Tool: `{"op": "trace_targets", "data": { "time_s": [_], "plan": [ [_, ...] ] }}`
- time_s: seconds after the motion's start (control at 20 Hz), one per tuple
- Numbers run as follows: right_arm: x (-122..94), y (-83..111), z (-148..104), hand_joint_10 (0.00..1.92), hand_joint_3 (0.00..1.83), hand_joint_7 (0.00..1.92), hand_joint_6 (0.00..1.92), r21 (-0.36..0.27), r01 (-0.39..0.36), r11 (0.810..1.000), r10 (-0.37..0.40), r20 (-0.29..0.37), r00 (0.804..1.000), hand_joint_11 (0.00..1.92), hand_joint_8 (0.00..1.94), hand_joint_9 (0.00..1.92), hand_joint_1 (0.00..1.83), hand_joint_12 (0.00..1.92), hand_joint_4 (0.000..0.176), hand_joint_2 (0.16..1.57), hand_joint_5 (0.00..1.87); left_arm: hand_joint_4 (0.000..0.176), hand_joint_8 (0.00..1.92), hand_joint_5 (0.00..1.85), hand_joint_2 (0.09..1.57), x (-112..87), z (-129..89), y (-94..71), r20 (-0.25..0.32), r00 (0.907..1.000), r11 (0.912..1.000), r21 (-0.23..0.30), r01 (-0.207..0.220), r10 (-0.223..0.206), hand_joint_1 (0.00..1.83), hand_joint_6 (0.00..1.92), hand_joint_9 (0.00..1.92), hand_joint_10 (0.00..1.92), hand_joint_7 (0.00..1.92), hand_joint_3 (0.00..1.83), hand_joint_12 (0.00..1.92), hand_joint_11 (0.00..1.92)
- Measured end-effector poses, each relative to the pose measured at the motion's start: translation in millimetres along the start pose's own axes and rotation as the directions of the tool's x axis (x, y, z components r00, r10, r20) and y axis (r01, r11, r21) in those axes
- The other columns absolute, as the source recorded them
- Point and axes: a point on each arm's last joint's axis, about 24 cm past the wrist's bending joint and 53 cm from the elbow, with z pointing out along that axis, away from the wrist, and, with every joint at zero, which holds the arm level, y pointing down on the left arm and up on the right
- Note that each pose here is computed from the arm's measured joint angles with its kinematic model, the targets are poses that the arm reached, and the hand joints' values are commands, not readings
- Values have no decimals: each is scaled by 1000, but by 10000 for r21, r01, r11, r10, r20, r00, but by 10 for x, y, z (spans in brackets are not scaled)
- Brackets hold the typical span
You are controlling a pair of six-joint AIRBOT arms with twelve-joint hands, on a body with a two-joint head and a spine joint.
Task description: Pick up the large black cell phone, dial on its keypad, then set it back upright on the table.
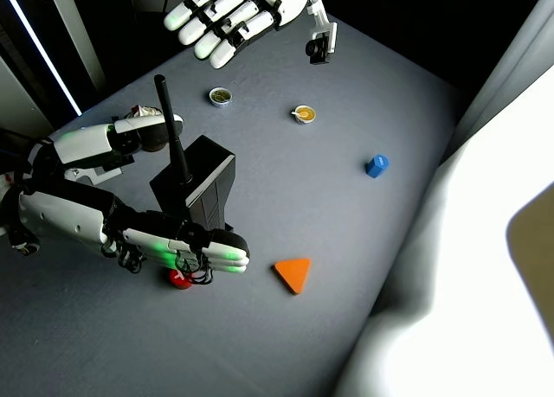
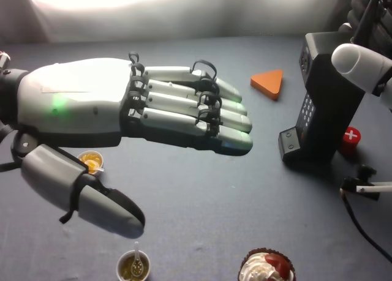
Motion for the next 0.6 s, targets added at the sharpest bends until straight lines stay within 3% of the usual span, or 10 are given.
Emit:
{"op": "trace_targets", "data": {
  "time_s": [0.1, 0.25, 0.45, 0.6],
  "plan": [
    [-20, -7, 15, 0, 6, 15, 5, 10, 23, 10000, -23, -1, 10000, 0, 2, 0, 1118, 312, 0, 999, 48, 0, 3, 231, 1179, -48, -2, 1, 193, 9966, 9968, -5, -803, 803, 93, 4, 228, 4, 250, 0, 525, 0],
    [-32, -42, 25, 0, 13, 0, 2, 44, 14, 10000, -14, -3, 10000, 0, 0, 0, 1123, 201, 0, 1042, 47, 0, 6, 206, 1185, -122, -3, 72, 510, 9931, 9943, -205, -1042, 1052, 103, 4, 216, 5, 226, 2, 542, 0],
    [-42, -91, 18, 0, 7, 0, 3, 168, 109, 9998, -107, -85, 9999, 0, 0, 0, 1105, 181, 0, 1050, 56, 0, 2, 206, 1193, 1, -10, 166, -94, 9868, 9860, -411, -1616, 1614, 80, 2, 218, 3, 234, 3, 511, 0],
    [-56, -169, -16, 0, 0, 9, 1, 428, 166, 9989, -162, -91, 9998, 0, 1, 0, 1114, 233, 0, 1030, 65, 0, 2, 223, 1181, 135, -41, 282, -805, 9805, 9810, -603, -1846, 1795, 112, 6, 217, 2, 238, 0, 510, 0]
  ]
}}
